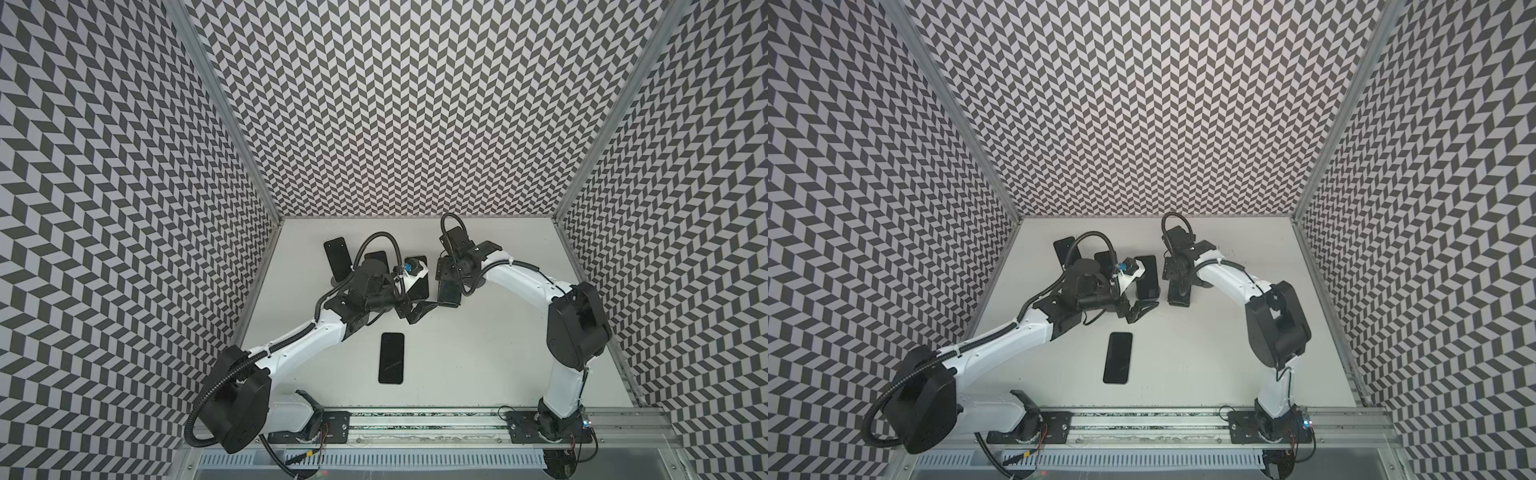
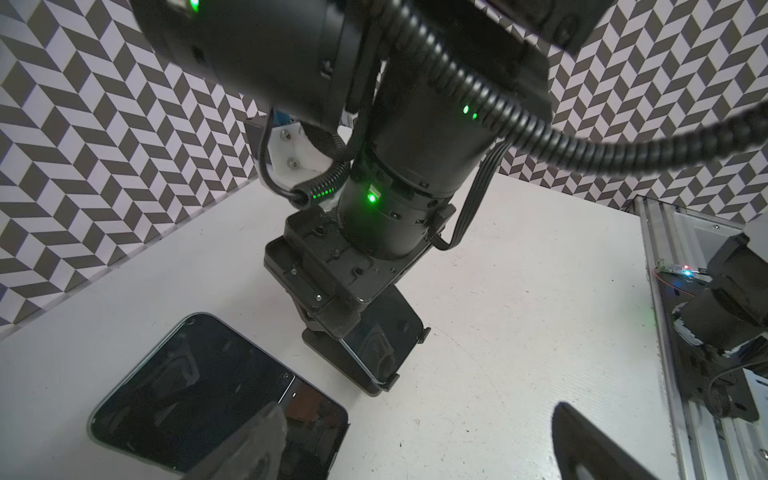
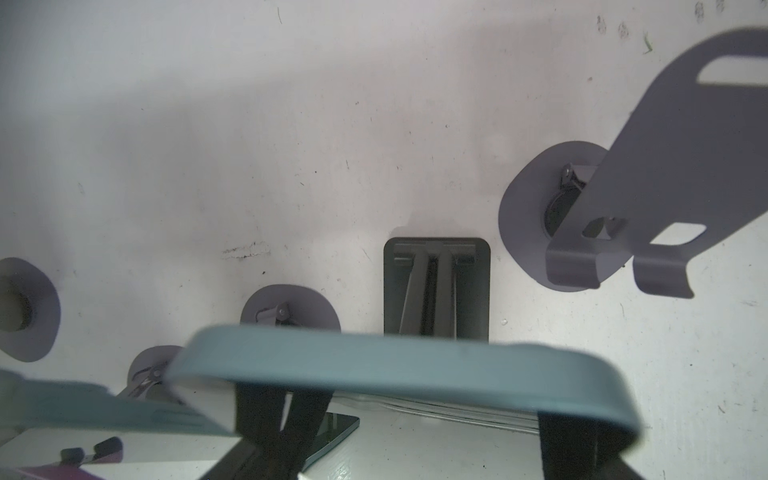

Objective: Remove the phone from the phone stand

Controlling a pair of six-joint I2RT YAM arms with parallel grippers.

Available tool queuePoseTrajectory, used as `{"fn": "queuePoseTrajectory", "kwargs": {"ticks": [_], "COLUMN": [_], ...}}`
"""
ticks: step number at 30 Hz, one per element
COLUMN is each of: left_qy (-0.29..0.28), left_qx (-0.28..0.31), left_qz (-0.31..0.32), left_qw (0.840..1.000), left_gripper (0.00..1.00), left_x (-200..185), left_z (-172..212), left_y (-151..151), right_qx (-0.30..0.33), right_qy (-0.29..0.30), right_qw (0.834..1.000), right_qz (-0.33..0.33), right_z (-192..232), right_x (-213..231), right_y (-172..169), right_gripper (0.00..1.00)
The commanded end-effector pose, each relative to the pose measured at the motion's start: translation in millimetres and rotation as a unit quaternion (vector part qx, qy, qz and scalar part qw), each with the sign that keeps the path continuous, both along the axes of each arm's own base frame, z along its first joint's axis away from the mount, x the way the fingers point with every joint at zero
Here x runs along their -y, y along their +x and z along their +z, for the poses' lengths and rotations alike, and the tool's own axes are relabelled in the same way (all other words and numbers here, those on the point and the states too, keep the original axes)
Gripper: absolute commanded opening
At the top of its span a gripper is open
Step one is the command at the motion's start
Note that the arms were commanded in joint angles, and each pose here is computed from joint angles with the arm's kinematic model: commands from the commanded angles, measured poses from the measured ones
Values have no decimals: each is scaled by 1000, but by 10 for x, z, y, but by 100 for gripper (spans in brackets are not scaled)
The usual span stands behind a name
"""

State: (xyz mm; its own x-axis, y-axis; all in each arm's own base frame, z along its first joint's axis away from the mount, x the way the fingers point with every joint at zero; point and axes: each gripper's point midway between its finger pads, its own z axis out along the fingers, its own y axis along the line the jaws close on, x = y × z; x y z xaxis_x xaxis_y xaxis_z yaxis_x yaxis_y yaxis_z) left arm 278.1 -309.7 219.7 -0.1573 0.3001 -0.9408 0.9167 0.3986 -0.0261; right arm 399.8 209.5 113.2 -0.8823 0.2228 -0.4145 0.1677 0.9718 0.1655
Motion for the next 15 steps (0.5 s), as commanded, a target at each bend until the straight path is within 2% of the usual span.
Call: {"fn": "queuePoseTrajectory", "kwargs": {"ticks": [1,15], "left_qy": [-13,-13], "left_qx": [25,26], "left_qz": [-6,-5], "left_qw": [1000,1000], "left_gripper": [100,100], "left_x": [54,50], "left_z": [174,178], "left_y": [27,26], "right_qx": [2,1], "right_qy": [-3,-5], "right_qw": [1000,1000], "right_qz": [-1,0], "right_z": [-51,-45], "right_x": [18,19], "right_y": [53,66], "right_gripper": [81,77]}}
